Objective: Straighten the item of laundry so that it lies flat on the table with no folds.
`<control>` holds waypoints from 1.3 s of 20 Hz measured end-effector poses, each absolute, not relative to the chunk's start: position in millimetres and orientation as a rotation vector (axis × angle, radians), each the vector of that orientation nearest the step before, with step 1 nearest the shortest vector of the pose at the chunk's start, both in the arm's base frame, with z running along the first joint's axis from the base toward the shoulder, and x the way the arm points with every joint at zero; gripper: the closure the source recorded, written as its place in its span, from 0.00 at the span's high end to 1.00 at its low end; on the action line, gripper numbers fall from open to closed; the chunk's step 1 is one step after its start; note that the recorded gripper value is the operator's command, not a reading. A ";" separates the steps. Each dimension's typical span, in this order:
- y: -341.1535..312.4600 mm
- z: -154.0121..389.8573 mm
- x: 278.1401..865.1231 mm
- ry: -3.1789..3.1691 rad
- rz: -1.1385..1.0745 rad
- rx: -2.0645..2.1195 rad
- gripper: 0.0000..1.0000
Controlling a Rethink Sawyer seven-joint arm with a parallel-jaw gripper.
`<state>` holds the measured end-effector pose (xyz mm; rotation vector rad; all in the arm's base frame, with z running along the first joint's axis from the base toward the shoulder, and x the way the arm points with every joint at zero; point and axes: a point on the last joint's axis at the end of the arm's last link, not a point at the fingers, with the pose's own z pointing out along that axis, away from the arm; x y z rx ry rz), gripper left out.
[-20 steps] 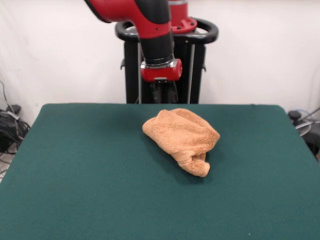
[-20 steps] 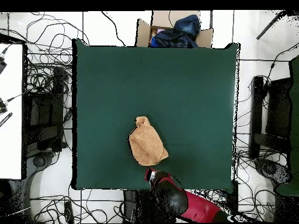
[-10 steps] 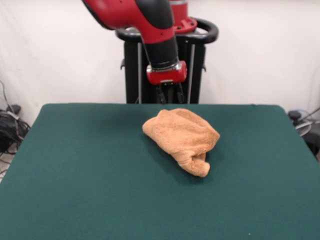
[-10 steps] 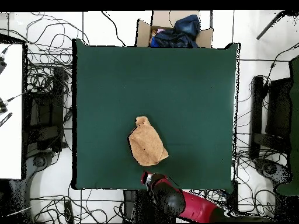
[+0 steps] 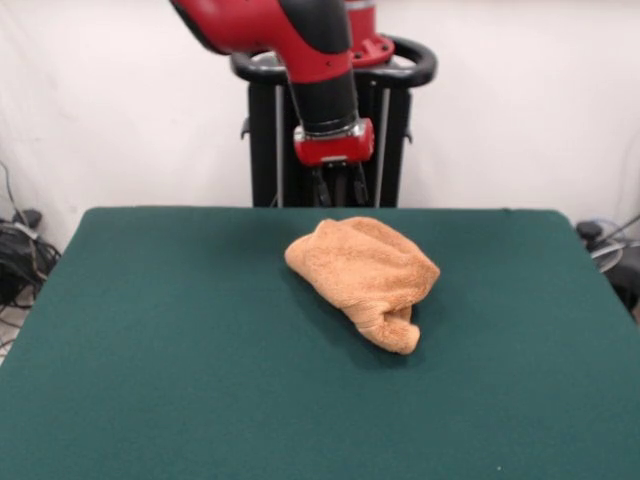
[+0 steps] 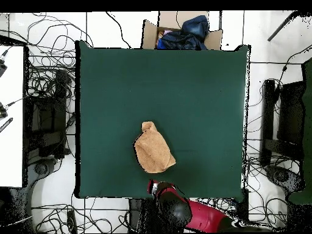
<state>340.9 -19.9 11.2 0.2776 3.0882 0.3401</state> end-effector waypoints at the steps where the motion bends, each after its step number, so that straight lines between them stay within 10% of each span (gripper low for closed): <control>1: -19.8 12.4 341.9 3.087 0.330 0.268 1.00; 26: -53.3 23.8 359.5 3.080 0.079 0.202 1.00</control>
